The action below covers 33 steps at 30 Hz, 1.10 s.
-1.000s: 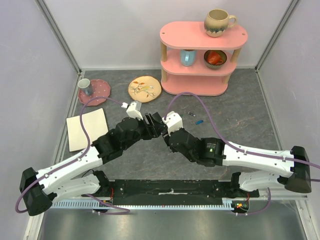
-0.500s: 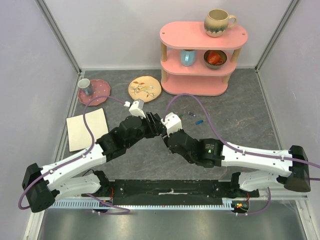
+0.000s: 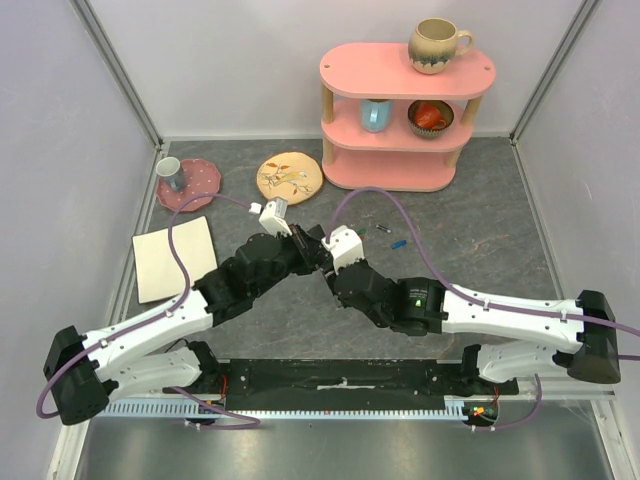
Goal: Load the batteries into the remote control
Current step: Pick up the remote control from the center of the board, then remove the battery cover from the remote control.
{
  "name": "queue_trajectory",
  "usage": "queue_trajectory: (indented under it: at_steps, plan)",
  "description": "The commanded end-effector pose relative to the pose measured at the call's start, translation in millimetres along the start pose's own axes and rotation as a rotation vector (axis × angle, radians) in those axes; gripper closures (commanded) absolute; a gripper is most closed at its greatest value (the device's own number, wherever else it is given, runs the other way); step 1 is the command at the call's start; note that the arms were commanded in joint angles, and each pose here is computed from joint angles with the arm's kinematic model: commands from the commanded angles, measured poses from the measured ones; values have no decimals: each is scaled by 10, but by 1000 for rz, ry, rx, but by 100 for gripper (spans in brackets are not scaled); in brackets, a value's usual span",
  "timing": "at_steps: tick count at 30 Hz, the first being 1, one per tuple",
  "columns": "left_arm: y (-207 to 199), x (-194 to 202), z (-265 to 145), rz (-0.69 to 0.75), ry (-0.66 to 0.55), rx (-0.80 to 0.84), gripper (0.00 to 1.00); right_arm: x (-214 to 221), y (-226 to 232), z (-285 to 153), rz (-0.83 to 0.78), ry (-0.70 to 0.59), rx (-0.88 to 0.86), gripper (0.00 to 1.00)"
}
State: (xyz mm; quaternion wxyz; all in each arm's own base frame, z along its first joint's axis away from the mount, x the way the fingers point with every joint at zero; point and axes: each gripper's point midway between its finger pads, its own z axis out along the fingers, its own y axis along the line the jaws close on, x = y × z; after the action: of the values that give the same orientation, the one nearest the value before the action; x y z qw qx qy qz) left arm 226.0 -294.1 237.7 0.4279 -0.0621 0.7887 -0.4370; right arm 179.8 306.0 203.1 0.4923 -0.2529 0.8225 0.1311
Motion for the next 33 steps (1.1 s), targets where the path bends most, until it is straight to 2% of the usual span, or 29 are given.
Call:
queue_trajectory:
  at_steps: [1,4,7,10,14,16,18,19,20,22,23,26,33]
  plan:
    - [38,-52,-44,-6,-42,12,98,-333,-17,-170,72,-89,-16,40]
    - [93,-166,-122,-6,-107,-1,98,-363,-73,-274,108,-99,-21,13]
    - [208,-322,-213,-18,-213,-18,98,-354,-130,-363,185,-106,-39,6]
    - [298,-457,-359,-24,-323,4,98,-302,-179,-395,282,-111,-55,3]
    - [259,-616,-527,-37,-464,120,98,-291,-169,-364,476,-169,-111,2]
    - [222,-642,-583,-32,-492,162,98,-168,-99,-320,573,-151,-193,2]
    - [193,-665,-632,-30,-523,204,98,-318,-88,-288,675,-207,-271,2]
    - [167,-668,-653,-31,-531,228,98,-207,6,-270,717,-166,-336,2]
    - [193,-647,-653,-23,-534,233,98,-359,-18,-262,769,-222,-374,3]
    - [137,-666,-690,-31,-550,271,98,-299,20,-217,829,-213,-425,2]
    - [129,-665,-690,-25,-549,275,98,-405,79,-262,853,-241,-490,3]
    - [99,-658,-679,-12,-541,282,98,-456,132,-220,874,-250,-535,4]
    - [47,-626,-636,12,-517,292,98,-571,288,-119,863,-237,-582,5]
